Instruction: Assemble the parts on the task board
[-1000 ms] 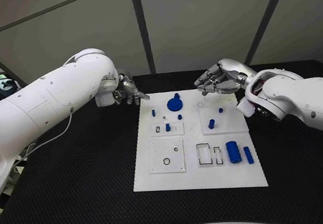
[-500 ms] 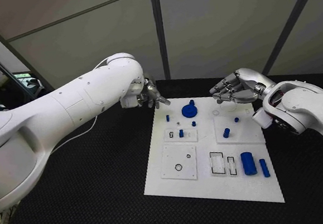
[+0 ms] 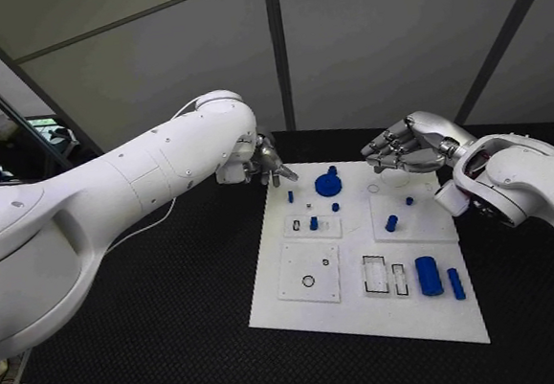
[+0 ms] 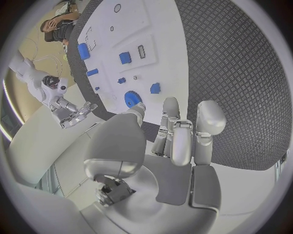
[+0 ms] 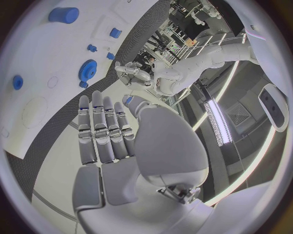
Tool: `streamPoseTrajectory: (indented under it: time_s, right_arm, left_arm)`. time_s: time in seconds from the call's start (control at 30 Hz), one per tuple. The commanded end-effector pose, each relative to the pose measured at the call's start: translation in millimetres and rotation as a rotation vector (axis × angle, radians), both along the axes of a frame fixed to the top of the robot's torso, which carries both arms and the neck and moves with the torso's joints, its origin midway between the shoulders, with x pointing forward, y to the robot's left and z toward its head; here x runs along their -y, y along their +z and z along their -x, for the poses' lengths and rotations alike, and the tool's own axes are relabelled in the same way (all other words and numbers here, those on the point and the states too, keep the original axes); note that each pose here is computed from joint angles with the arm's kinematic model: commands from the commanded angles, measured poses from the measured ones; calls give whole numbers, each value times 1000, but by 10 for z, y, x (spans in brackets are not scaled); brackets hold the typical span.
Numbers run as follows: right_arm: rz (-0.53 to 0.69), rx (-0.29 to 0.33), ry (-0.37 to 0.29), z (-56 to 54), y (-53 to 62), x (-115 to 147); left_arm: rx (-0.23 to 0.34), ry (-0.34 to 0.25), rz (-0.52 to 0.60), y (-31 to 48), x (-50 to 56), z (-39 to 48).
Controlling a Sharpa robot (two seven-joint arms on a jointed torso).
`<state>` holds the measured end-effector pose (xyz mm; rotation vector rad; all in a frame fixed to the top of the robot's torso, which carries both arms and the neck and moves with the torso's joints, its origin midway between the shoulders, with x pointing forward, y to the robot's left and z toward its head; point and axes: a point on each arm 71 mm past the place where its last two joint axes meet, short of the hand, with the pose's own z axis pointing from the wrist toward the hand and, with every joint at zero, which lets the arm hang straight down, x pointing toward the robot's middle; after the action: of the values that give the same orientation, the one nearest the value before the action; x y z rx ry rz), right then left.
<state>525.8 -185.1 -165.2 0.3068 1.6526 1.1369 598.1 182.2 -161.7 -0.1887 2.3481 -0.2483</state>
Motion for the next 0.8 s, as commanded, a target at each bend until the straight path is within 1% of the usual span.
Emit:
streamPoseTrajectory:
  time_s: [0.03, 0.17, 0.3, 0.47, 0.8]
  right_arm:
    - [-6, 12, 5, -3, 18, -9]
    - [-6, 12, 7, -3, 16, -18]
    - [-6, 11, 8, -5, 15, -21]
    - [-7, 12, 10, -6, 15, -32]
    - [-8, 12, 12, -4, 15, -40]
  left_arm:
    - [-15, -10, -12, -42, 12, 6]
    - [-24, -8, -10, -112, 29, 15]
    - [-31, -8, -14, -151, 32, 24]
    - [-38, -10, -19, -174, 37, 32]
    - [-37, -15, -14, -196, 69, 37]
